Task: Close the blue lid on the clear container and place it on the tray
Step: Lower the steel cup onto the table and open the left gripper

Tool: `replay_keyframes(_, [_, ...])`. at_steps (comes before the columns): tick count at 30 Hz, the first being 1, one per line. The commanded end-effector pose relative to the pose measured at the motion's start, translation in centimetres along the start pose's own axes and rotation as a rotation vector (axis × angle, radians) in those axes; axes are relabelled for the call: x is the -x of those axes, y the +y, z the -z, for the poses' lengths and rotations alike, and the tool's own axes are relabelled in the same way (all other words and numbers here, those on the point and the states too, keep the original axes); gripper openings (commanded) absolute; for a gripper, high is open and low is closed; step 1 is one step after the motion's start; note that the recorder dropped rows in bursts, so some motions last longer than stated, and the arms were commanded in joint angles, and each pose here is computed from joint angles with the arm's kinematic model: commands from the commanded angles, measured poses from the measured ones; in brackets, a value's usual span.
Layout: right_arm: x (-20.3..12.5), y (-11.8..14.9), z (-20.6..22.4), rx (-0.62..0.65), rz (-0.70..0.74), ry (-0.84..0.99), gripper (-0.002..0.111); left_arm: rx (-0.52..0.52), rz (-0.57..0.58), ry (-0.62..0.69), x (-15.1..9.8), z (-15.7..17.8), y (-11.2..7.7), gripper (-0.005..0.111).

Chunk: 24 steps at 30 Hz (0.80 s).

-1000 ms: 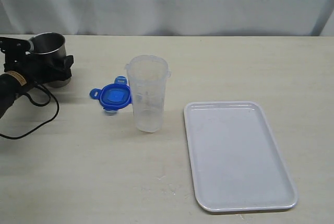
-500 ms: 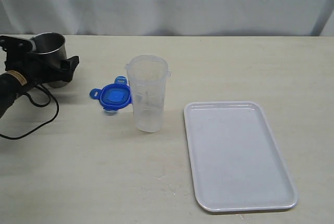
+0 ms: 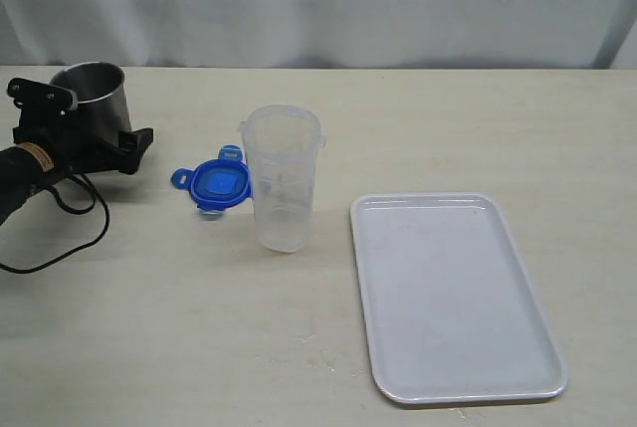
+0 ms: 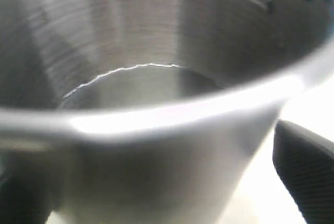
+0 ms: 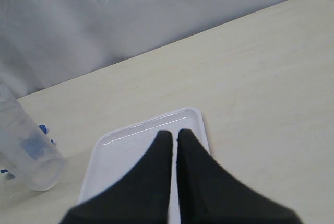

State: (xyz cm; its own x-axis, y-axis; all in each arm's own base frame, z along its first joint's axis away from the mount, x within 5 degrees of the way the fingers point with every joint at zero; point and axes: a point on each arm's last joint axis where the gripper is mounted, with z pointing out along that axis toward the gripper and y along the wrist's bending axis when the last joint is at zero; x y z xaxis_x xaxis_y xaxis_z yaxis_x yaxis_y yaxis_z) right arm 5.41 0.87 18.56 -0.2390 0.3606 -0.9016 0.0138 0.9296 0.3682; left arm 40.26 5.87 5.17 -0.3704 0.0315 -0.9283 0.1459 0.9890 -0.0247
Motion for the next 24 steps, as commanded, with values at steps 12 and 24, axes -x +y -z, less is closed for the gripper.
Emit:
replay_keyframes(12, [-0.1,0.0,0.0,-0.002,-0.002,0.0,0.004,-0.031,0.026,0.01,-0.1,0.1,-0.2,0.105])
replay_keyframes(24, [-0.1,0.0,0.0,-0.002,-0.002,0.0,0.004,0.007,0.084,-0.062,-0.2,1.5,0.0,0.105])
